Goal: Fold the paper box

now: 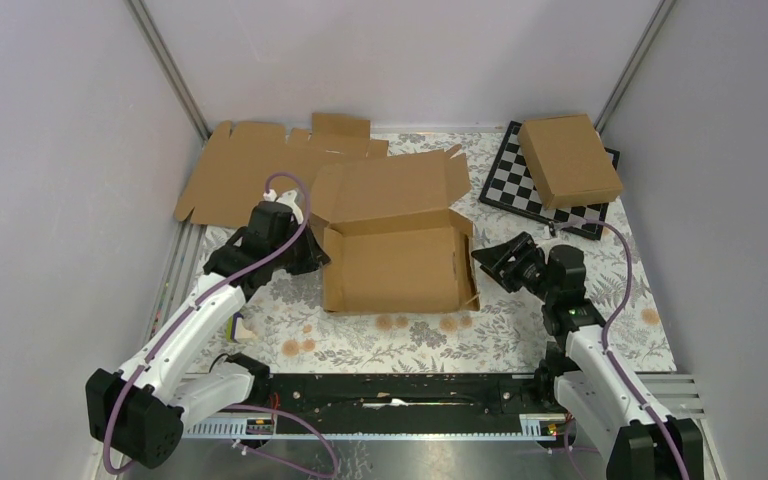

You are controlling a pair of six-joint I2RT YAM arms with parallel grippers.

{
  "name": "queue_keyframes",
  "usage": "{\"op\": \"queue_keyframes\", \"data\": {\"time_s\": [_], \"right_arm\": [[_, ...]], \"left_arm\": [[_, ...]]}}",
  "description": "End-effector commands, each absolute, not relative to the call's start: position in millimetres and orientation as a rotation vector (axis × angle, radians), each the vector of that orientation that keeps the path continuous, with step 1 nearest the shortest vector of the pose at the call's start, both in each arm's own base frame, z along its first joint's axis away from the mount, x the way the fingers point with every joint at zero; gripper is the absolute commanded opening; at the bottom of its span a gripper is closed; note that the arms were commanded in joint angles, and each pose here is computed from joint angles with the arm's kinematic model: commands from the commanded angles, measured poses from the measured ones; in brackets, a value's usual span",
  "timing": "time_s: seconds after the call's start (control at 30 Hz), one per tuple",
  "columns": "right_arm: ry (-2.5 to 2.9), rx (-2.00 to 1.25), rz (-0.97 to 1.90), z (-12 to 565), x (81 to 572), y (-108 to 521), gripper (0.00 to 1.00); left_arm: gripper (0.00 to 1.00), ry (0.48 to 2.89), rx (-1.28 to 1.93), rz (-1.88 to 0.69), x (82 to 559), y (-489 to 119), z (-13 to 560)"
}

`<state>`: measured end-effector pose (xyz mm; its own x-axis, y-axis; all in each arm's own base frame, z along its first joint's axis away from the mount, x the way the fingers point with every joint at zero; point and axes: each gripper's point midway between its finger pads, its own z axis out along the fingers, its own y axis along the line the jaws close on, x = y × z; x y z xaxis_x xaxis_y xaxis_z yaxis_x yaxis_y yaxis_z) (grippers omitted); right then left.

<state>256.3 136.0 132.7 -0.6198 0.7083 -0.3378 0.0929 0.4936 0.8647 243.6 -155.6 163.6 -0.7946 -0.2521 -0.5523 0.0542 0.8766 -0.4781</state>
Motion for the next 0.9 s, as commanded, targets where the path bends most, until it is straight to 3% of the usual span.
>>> {"op": "queue_keyframes", "data": {"time_s": [0.0, 0.2, 0.37, 0.57, 0.73, 0.8, 0.87], "right_arm": [[1.882, 0.513, 1.395, 183.7, 250.4, 160.1, 0.61], [1.846, 0.540, 1.455, 186.5, 246.7, 161.8, 0.60], [1.878, 0.599, 1.313, 169.3, 249.0, 148.1, 0.94], [1.958, 0.567, 1.097, 147.0, 250.9, 131.4, 0.99], [2.066, 0.459, 0.941, 136.3, 252.3, 122.8, 0.90], [2.117, 0.433, 0.890, 131.1, 250.1, 119.6, 0.79], [2.128, 0.410, 0.862, 131.8, 249.7, 117.3, 0.59]], "left_arm": [[0.00, 2.349, -0.122, -0.676, 252.3, -160.0, 181.9], [0.00, 2.351, -0.149, -0.629, 253.4, -153.2, 179.3], [0.00, 2.333, -0.147, -0.626, 252.6, -151.4, 187.0], [0.00, 2.317, -0.140, -0.637, 251.2, -151.6, 197.5], [0.00, 2.314, -0.138, -0.636, 250.5, -151.0, 199.6], [0.00, 2.312, -0.138, -0.637, 250.7, -151.0, 200.4], [0.00, 2.316, -0.138, -0.632, 251.3, -150.9, 198.9]]}}
